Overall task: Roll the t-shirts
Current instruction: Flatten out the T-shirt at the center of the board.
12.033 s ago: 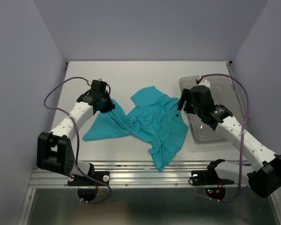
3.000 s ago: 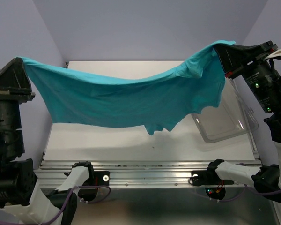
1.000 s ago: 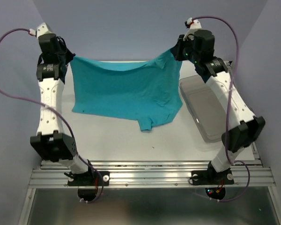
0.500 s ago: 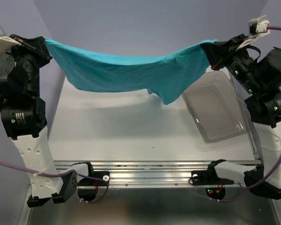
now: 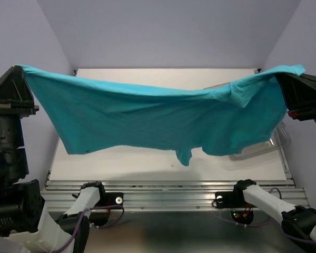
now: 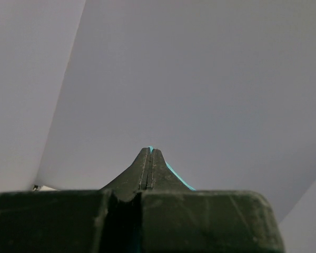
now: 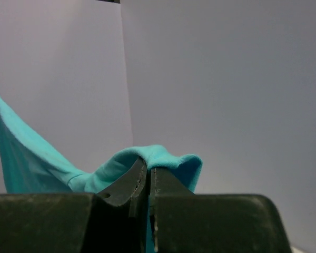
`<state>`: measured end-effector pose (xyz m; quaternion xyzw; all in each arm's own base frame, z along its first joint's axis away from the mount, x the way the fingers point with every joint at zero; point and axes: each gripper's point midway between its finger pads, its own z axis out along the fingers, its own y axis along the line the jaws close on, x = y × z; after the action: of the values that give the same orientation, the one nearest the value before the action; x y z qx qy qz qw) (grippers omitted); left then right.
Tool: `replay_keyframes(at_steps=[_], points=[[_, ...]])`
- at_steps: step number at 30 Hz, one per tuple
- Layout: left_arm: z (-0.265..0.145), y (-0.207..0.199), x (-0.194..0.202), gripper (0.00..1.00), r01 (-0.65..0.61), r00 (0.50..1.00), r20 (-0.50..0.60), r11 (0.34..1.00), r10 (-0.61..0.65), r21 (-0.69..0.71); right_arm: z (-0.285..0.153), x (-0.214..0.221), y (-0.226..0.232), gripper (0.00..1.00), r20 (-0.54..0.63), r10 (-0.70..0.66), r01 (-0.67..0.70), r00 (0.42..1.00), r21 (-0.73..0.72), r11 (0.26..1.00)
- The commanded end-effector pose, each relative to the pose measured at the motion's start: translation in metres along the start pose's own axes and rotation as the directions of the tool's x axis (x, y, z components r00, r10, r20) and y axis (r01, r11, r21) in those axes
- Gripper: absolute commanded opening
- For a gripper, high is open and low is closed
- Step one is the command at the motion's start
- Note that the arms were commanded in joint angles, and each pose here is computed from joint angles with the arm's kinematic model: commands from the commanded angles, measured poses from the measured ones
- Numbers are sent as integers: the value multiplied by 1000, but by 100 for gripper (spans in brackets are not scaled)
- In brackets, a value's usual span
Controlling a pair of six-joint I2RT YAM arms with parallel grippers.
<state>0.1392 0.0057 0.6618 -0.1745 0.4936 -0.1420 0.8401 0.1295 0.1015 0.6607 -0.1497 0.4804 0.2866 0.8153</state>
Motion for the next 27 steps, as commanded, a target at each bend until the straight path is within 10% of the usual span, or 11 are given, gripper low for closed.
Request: replay_keyframes(at_steps=[1, 15, 27], points=[[11, 9, 12, 0, -17, 1000, -22, 1000, 16, -27, 0, 16, -2, 1, -52, -5, 5, 999, 1, 1000], [77, 119, 213, 0, -112, 926, -378, 968, 19, -224, 31, 249, -59, 1, -497, 183, -110, 848, 174, 979], [143, 244, 445, 0, -268, 725, -687, 899, -49, -347, 67, 504, -141, 1, -770, 267, 15, 579, 337, 941]])
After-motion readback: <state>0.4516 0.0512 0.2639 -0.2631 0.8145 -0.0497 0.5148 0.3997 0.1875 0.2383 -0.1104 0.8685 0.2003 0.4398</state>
